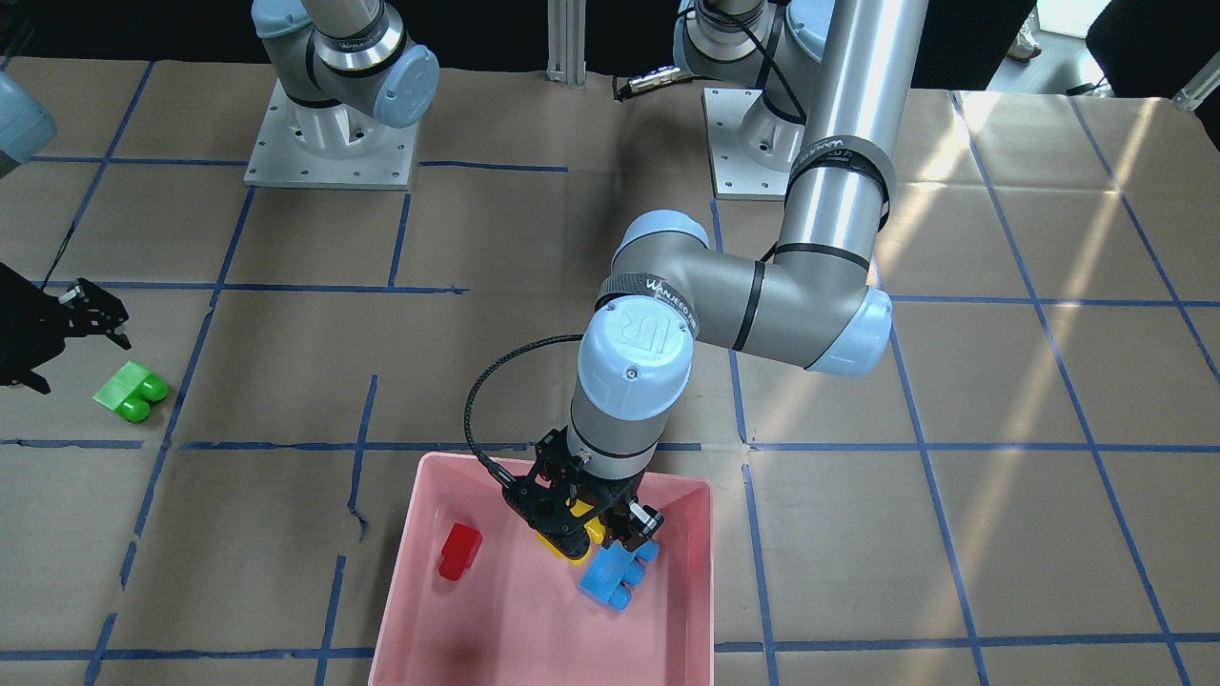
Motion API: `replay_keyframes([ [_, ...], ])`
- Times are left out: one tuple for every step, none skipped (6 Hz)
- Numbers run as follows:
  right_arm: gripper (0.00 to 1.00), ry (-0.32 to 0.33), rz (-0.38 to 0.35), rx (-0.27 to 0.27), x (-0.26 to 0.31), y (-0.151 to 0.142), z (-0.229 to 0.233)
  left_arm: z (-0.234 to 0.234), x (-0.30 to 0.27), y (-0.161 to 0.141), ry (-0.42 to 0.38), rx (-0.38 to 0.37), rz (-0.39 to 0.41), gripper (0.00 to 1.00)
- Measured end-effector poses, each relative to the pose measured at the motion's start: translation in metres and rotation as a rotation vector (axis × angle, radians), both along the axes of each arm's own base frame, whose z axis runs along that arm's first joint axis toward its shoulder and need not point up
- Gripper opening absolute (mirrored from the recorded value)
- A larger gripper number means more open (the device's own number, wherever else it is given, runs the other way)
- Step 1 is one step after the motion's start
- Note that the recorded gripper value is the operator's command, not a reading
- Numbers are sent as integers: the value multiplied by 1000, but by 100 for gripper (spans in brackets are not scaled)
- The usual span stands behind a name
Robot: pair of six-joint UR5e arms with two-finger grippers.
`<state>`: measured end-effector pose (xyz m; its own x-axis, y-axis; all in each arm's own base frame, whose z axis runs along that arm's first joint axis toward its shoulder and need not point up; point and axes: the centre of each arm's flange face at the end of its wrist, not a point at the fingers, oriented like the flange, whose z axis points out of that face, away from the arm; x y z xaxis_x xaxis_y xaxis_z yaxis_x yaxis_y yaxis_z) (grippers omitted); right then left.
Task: Put all blocks into box
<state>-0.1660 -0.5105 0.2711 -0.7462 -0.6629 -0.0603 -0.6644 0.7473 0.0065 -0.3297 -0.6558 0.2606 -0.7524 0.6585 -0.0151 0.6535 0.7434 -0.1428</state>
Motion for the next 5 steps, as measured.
replay_keyframes([
  [100, -20, 181, 0, 1, 5, -10, 0, -1, -1, 0, -6, -2, 99],
  [100, -29, 294, -7, 4, 9, -23, 6, 3, -2, 1, -17, 2, 99],
  [100, -15, 345, -30, 5, 11, -39, 21, 20, -8, 4, -33, 29, 99],
  [100, 6, 368, -54, 4, 9, -56, 47, 50, -9, 3, -35, 76, 99],
  [100, 17, 375, -64, 2, 7, -69, 78, 78, 1, -4, -5, 125, 99],
])
